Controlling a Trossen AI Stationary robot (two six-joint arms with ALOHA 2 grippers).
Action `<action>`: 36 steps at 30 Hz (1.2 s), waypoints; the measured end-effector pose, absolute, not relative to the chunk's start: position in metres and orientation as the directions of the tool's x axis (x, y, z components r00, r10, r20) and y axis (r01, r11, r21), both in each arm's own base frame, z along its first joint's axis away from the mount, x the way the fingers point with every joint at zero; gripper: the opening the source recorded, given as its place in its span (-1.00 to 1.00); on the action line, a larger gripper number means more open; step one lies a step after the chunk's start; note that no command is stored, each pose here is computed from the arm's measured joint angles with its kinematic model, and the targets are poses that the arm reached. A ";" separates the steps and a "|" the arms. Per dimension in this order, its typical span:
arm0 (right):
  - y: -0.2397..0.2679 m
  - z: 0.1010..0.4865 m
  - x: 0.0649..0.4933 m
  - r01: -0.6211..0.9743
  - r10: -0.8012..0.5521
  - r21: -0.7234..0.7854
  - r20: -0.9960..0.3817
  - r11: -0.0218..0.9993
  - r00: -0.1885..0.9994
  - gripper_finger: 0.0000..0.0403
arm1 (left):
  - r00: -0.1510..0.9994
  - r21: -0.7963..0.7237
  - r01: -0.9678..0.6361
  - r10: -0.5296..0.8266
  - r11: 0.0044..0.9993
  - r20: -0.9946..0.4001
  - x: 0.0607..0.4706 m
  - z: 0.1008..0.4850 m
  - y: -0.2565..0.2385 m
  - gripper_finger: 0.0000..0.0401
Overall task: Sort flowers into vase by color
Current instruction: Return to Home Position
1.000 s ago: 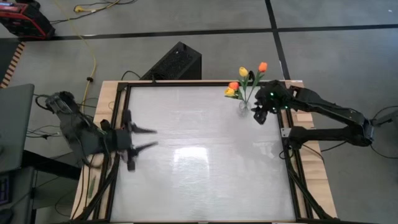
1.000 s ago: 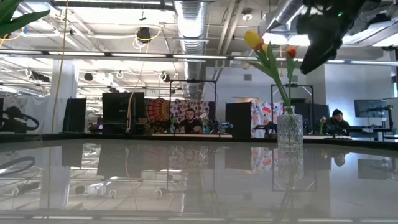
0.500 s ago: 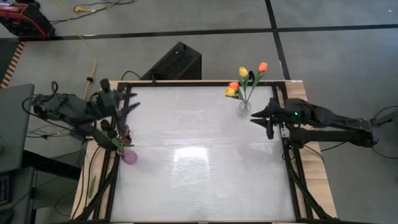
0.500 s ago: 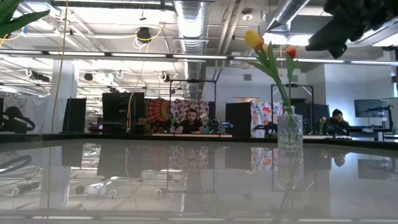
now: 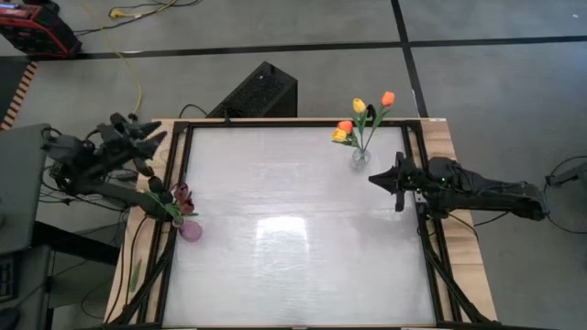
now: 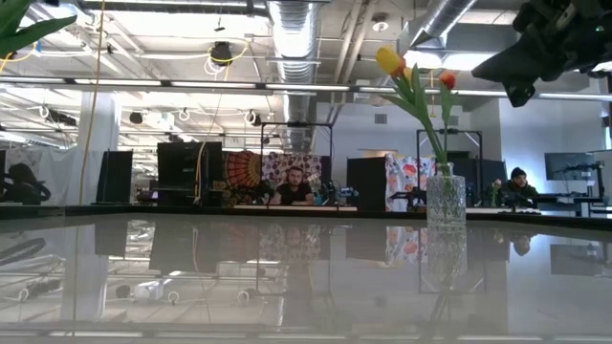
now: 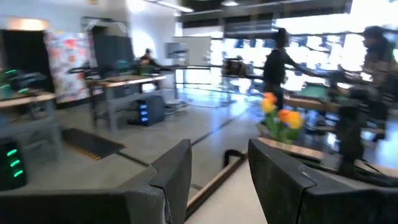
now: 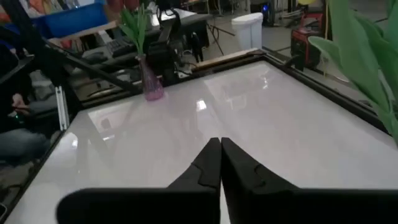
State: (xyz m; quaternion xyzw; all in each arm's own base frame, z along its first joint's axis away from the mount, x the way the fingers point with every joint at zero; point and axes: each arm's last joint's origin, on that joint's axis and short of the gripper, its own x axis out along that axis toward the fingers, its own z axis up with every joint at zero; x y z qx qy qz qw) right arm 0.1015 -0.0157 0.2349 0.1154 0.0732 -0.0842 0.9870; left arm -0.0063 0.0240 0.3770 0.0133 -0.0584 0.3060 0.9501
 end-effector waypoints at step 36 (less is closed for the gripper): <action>-0.011 0.235 0.102 0.176 -0.141 0.225 -0.165 0.958 0.976 -0.88 | 0.617 -0.075 -0.784 0.787 0.616 0.019 0.023 0.284 0.022 -0.26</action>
